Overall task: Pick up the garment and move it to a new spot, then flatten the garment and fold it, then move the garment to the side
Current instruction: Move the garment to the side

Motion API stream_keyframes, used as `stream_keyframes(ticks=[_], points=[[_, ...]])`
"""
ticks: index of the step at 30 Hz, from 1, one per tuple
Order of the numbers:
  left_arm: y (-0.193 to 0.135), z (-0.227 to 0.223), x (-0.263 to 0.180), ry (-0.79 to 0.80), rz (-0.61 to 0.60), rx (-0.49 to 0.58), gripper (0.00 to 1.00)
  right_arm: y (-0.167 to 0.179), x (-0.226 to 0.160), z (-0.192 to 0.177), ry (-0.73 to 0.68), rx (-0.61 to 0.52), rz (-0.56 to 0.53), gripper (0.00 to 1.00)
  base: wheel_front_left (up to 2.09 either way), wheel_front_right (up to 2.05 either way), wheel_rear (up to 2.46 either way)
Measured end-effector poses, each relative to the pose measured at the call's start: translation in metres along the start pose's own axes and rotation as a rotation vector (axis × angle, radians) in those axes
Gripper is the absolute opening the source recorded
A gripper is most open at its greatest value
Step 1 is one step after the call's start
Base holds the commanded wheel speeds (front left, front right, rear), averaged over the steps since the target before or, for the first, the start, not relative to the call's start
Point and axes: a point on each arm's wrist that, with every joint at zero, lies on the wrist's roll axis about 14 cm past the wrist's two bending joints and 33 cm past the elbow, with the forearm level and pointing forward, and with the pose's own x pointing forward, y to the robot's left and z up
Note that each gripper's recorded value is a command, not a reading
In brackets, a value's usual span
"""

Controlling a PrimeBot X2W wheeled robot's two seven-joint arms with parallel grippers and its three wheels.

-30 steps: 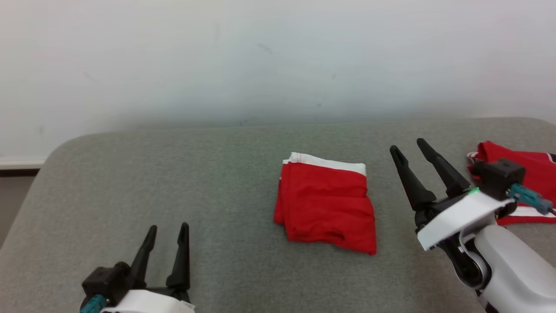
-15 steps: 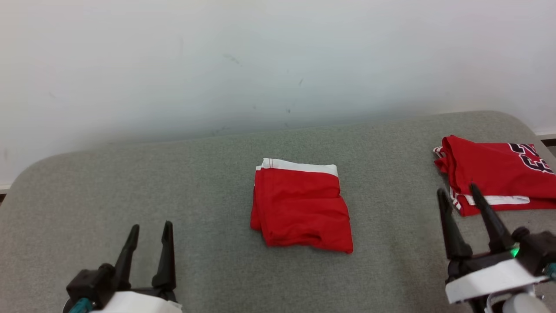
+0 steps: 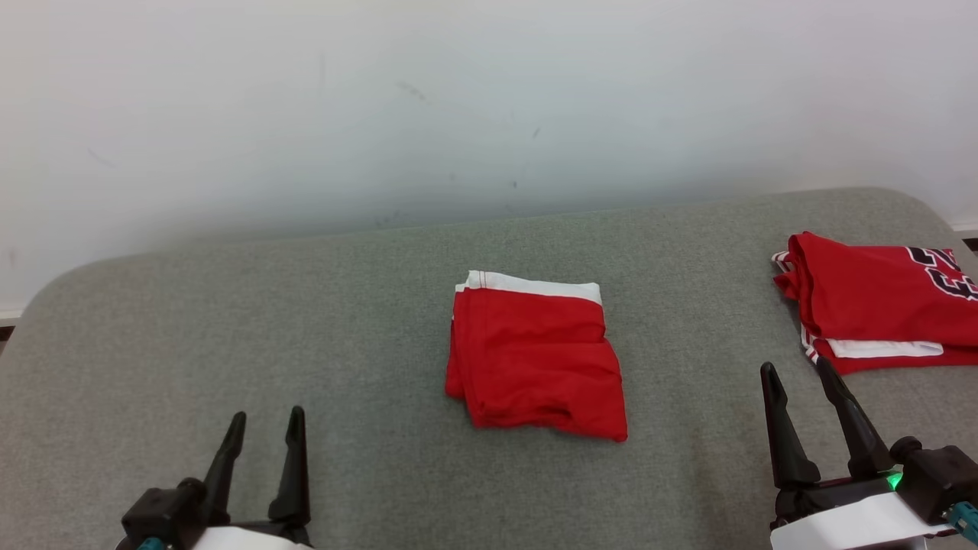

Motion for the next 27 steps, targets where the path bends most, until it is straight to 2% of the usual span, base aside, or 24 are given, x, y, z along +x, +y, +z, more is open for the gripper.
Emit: stream_keyframes(ticks=[14, 20, 27], points=[[0.001, 0.003, -0.003, -0.008, 0.007, -0.007, 1.00, 0.010, 0.006, -0.031, 0.099, 0.014, 0.028, 1.00, 0.00, 0.00, 0.00], [0.007, 0.004, -0.004, -0.009, 0.022, -0.005, 1.00, 0.028, 0.038, -0.050, 0.194, 0.038, 0.090, 1.00, 0.00, 0.00, 0.00], [0.028, 0.001, -0.013, 0.001, 0.088, -0.005, 1.00, 0.044, 0.088, -0.066, 0.290, 0.087, 0.122, 1.00, 0.00, 0.00, 0.00]])
